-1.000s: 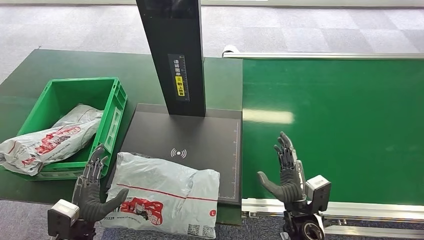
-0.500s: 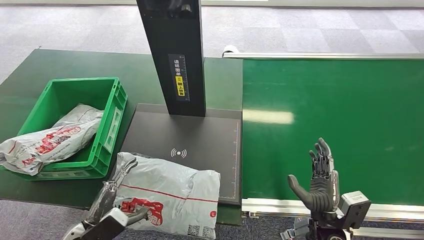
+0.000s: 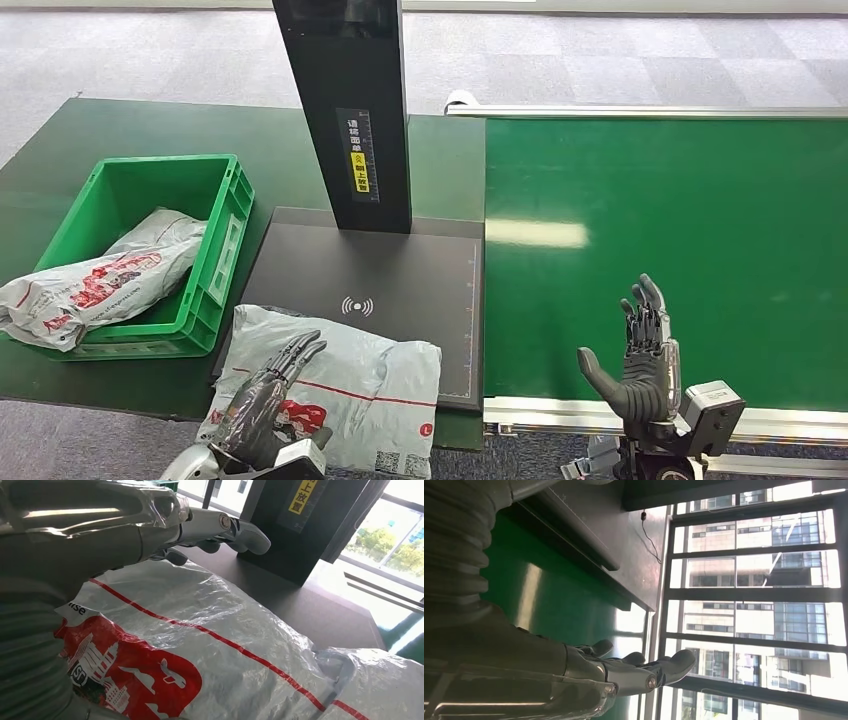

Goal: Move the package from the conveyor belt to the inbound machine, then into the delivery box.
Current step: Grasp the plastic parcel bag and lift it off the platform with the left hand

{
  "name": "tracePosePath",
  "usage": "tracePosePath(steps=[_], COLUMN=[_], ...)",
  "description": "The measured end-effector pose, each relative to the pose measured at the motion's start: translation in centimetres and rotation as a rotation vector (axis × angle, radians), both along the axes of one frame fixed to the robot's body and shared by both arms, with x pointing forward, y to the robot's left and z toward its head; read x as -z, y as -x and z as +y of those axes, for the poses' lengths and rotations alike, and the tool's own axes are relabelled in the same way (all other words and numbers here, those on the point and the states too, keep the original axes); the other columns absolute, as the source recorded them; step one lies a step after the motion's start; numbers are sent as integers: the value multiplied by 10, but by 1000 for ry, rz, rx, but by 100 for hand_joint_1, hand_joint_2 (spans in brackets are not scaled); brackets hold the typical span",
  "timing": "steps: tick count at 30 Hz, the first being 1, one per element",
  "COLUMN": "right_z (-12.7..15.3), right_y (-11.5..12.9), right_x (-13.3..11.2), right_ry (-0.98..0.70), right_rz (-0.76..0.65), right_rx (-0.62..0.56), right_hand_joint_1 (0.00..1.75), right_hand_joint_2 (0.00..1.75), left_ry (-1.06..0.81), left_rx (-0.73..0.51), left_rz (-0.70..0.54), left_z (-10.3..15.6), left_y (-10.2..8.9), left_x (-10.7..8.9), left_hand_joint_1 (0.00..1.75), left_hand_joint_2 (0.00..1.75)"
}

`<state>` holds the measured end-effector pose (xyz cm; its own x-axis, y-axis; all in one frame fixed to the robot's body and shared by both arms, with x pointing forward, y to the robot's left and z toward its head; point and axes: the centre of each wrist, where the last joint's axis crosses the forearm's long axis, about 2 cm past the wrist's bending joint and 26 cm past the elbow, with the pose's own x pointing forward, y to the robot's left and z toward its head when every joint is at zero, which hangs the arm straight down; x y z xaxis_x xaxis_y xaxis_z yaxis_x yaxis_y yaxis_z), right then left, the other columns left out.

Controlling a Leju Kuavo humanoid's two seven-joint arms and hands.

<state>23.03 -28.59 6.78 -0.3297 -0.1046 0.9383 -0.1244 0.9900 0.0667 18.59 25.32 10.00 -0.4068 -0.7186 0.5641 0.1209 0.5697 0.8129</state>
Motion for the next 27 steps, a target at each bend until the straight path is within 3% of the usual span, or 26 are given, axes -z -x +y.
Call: tracePosePath(steps=[9,16,17,20,21,22,27], right_z=[0,10,11,12,12,12,15], right_y=[0,2,3,4,4,4,6], right_x=[0,-2,-2,-5,-6,-7,-9], right_ry=[-1,-21,-22,-26,-26,-28,-43], right_rz=[0,-17,-20,-31,-35,-37,-44], right_rx=[0,4,5,7,8,10,16], right_hand_joint_1=[0,0,0,0,0,0,0], right_hand_joint_2=[175,175,175,175,175,175,175], left_ry=[-32,-325,-343,-373,-380,-390,-447], left_rx=[6,-83,-81,-62,-56,-49,-27], left_rz=[0,-147,-155,-149,-142,-131,-83], left_z=[-3,-29,-33,-38,-39,-39,-42], left_y=[0,-9,-12,-19,-21,-23,-24], left_x=[1,8,9,10,10,11,19], left_hand_joint_1=[0,4,16,137,168,175,175], left_hand_joint_2=[175,175,175,175,175,175,175])
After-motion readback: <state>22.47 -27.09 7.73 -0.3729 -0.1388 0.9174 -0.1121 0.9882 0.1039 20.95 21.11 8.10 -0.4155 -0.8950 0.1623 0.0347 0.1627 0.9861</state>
